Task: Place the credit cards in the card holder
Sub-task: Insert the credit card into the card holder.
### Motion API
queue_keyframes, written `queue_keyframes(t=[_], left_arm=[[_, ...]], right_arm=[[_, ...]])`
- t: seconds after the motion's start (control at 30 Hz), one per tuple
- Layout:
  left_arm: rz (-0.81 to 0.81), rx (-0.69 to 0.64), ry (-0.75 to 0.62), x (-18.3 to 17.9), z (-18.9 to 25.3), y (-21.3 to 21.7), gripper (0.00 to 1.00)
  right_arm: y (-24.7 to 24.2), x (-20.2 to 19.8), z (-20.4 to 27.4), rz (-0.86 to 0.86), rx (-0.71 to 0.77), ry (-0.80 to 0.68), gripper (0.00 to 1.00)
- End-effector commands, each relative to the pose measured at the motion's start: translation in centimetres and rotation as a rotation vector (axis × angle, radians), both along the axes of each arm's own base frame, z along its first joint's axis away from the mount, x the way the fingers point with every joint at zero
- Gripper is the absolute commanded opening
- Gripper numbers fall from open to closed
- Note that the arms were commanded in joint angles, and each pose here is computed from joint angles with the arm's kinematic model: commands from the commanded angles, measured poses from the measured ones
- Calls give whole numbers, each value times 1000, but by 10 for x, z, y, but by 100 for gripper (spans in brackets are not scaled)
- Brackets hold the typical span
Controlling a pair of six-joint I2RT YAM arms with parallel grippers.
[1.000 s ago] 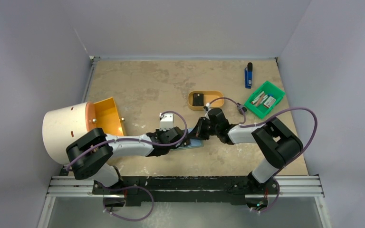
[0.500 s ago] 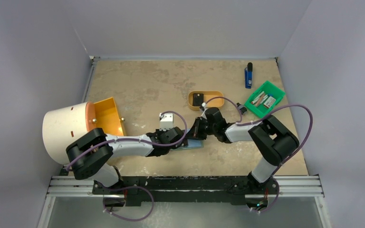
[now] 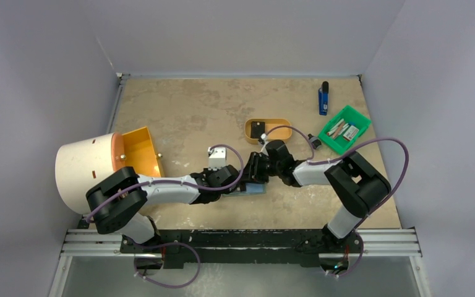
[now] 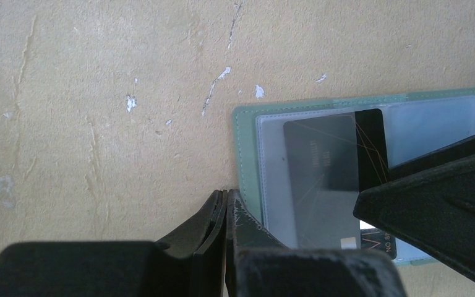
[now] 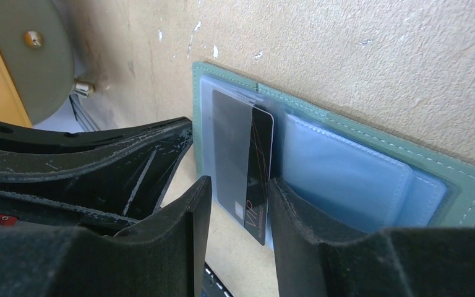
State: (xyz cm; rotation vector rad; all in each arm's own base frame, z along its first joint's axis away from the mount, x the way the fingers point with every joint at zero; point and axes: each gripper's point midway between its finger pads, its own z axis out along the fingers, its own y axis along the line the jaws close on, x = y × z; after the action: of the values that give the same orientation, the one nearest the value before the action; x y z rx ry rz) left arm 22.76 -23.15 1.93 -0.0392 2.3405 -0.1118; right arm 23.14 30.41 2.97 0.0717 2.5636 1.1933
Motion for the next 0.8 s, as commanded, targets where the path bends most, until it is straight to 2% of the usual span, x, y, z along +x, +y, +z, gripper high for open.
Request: queue_keyframes(t=[0.0,0.47,0.67,0.77], left_arm=[[3,-69,2,0,4,-10,0],[4,-110,-13,2,13,-15,0],[41,-88,-61,5,29,1,0],[51,-85,-85,7,39,6,0]], right_arm=[[11,4,15,40,31,-37,42],[26,-1,21,95,64,-19,41],[2,2,31,34,-73,-46,59],[-8,3,35,0,-126,-52,65]])
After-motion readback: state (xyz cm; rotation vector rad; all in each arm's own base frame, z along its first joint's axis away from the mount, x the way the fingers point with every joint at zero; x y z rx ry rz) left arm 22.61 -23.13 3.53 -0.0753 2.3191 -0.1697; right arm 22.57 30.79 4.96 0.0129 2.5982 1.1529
